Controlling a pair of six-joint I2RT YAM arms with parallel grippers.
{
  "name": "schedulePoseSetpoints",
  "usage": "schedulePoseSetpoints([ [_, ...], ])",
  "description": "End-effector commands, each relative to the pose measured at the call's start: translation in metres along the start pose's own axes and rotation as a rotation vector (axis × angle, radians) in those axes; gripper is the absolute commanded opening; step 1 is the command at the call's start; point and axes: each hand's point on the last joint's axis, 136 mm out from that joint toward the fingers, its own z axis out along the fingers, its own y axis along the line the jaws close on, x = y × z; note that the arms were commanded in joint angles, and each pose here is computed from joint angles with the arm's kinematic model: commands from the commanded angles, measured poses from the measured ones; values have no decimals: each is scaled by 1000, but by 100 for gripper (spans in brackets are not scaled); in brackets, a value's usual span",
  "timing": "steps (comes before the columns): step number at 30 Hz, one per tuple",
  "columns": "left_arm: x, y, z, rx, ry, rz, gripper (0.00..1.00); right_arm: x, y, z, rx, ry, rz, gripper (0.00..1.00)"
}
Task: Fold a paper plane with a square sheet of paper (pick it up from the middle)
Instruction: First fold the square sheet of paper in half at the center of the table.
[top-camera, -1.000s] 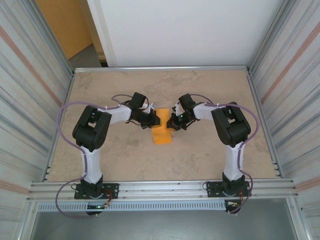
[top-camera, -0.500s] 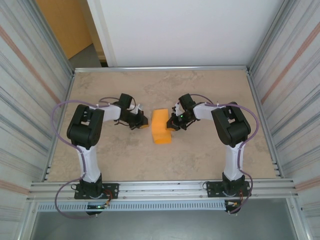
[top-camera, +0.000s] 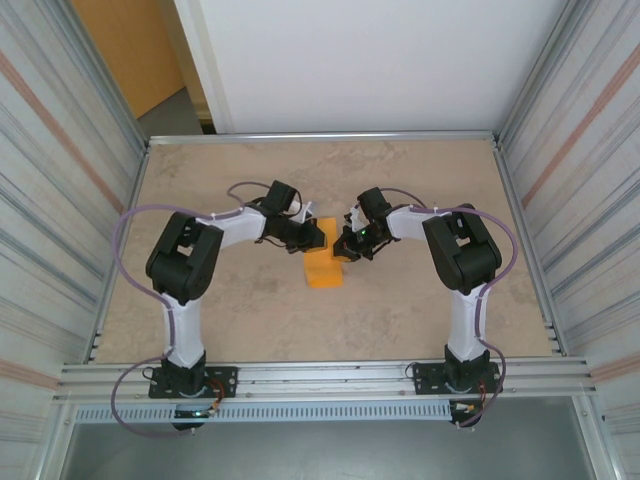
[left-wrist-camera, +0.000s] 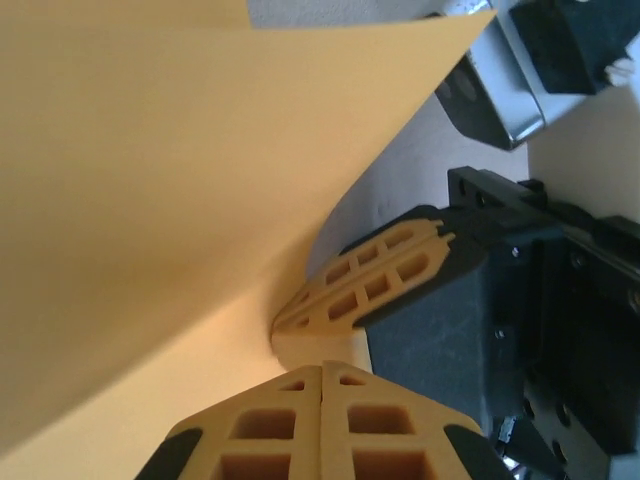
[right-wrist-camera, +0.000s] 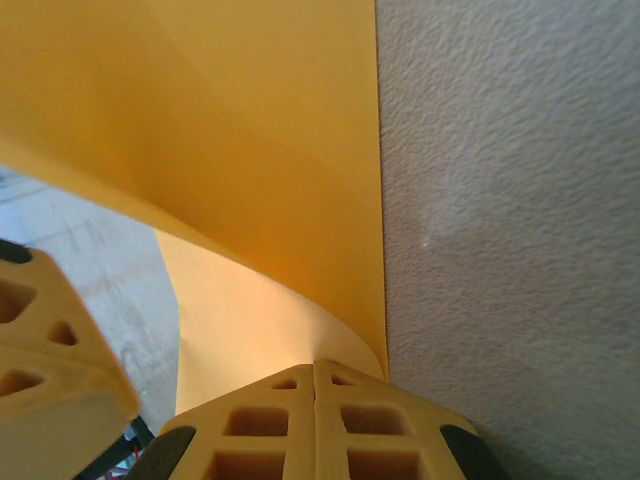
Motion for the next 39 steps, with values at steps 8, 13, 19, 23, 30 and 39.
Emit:
schedulePoseSetpoints([
  [8,-22,53,-6,-63,-28,-71,5,69,-145,17,493,149,230,1],
  [13,-32,93,-35,-110,-74,-133,5,70,-147,15,495,148,232,1],
  [19,-43,74,-66,-79,-134,-91,5,69,-147,14,494,146,235,1],
  [23,-43,32,-63,14,-157,-23,5,70,-148,14,495,149,237,1],
  [30,-37,6,-23,66,-99,-1,5,72,-150,16,497,151,238,1],
  [39,-48,38,1,-3,-55,-67,5,73,-152,16,502,153,240,0],
])
